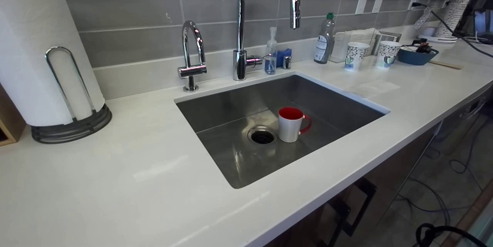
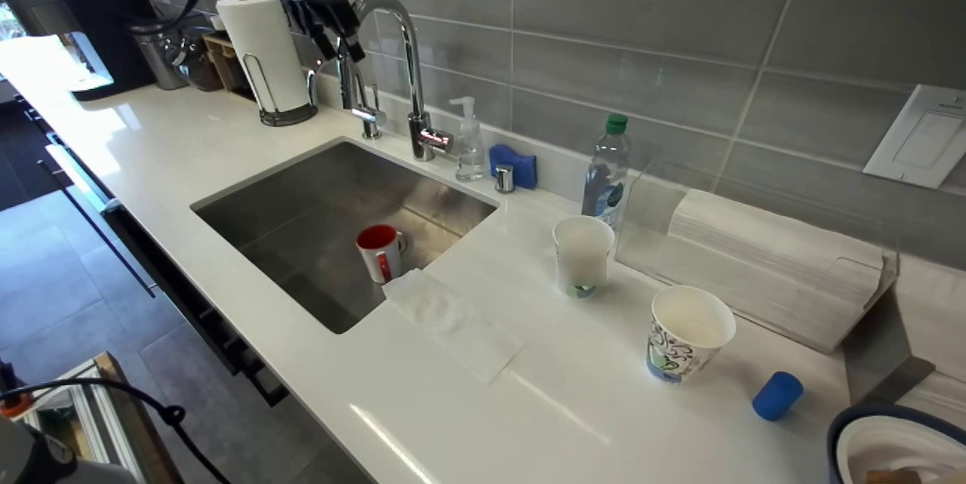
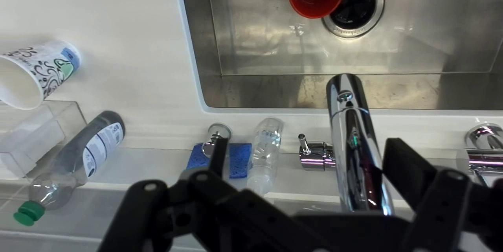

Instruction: Turn the tap faucet to the right

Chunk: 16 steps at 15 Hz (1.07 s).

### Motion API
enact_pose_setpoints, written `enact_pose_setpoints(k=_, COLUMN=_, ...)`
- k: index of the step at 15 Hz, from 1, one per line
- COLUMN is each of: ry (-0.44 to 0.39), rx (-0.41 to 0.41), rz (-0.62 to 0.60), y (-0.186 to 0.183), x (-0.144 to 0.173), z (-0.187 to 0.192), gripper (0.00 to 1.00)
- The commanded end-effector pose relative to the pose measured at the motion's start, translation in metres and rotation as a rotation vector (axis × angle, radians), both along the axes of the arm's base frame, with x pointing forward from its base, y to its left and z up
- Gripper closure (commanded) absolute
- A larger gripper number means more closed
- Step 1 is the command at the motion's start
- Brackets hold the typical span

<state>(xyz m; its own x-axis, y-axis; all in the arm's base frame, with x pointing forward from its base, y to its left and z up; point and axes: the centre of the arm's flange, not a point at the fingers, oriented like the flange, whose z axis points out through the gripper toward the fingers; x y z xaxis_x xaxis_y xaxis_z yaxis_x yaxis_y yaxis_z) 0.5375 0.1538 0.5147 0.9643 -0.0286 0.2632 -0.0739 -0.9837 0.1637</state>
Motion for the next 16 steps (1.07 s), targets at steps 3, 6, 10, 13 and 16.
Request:
enact_pose_setpoints(k=3, ry=-0.026, rx=-0.024, rz=0.031, y=-0.015, x=-0.014, z=-0.005, gripper=0.00)
enact_pose_setpoints(k=6, ry=-0.034, rx=-0.026, rz=0.040, y=-0.019, x=-0.014, z=-0.007, gripper=0.00)
enact_pose_setpoints(k=10, ry=-0.055, rx=-0.034, rz=0.048, y=-0.022, x=-0.012, z=-0.010, gripper=0.00)
enact_pose_setpoints(k=13, ry=-0.074, rx=-0.048, rz=0.051, y=-0.025, x=-0.012, z=-0.012, gripper=0.00)
enact_pose_setpoints(k=16, ry=-0.078, rx=-0.045, rz=0.053, y=-0.026, x=-0.012, z=-0.013, gripper=0.00)
